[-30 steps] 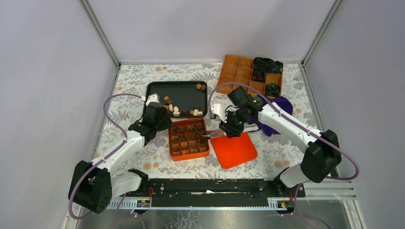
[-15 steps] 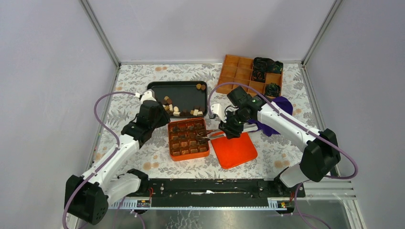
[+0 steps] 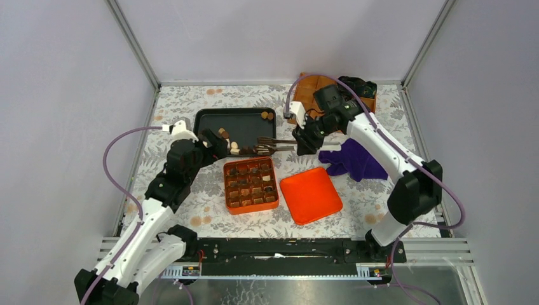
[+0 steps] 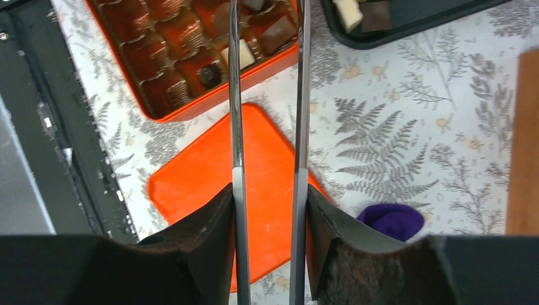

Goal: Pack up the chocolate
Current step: Pick up the fake chocolate from the plate.

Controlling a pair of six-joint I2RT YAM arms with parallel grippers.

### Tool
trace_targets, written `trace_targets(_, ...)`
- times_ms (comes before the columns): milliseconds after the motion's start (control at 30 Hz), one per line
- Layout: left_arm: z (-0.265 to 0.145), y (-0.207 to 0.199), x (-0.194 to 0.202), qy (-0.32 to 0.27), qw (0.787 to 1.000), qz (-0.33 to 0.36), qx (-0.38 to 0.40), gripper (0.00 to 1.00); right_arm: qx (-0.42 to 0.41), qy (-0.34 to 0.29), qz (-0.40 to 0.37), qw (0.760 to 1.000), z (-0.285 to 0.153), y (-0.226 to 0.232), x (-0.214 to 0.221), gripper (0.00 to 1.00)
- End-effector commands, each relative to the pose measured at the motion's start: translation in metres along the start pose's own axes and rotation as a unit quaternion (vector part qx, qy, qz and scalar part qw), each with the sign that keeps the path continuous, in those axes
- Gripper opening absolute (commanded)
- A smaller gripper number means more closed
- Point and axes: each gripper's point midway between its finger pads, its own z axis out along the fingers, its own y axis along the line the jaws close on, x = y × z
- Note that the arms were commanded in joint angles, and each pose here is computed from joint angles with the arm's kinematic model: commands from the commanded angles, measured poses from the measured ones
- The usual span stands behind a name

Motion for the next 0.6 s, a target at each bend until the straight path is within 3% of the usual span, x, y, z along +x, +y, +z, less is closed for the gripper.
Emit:
trace_targets(0,-0.003,-0.002,-0.015,-0.042,0.999,-0.026,0.014,0.99,0.039,-0.013,0.001,0.999,0.004,-0.036,-0.021,0.45)
trace_targets(267,-0.01,0.008,-0.014,-0.048,0.998,-0.038,0.01,0.99,0.085,0.041,-0.012,0.995,0.022,-0.086,-0.011,0.45)
trace_targets(567,-0.009,0.013,-0.008,-0.04,0.998,-0.045,0.007,0.99,0.077,0.067,-0.015,0.995,0.044,-0.108,-0.007,0.45)
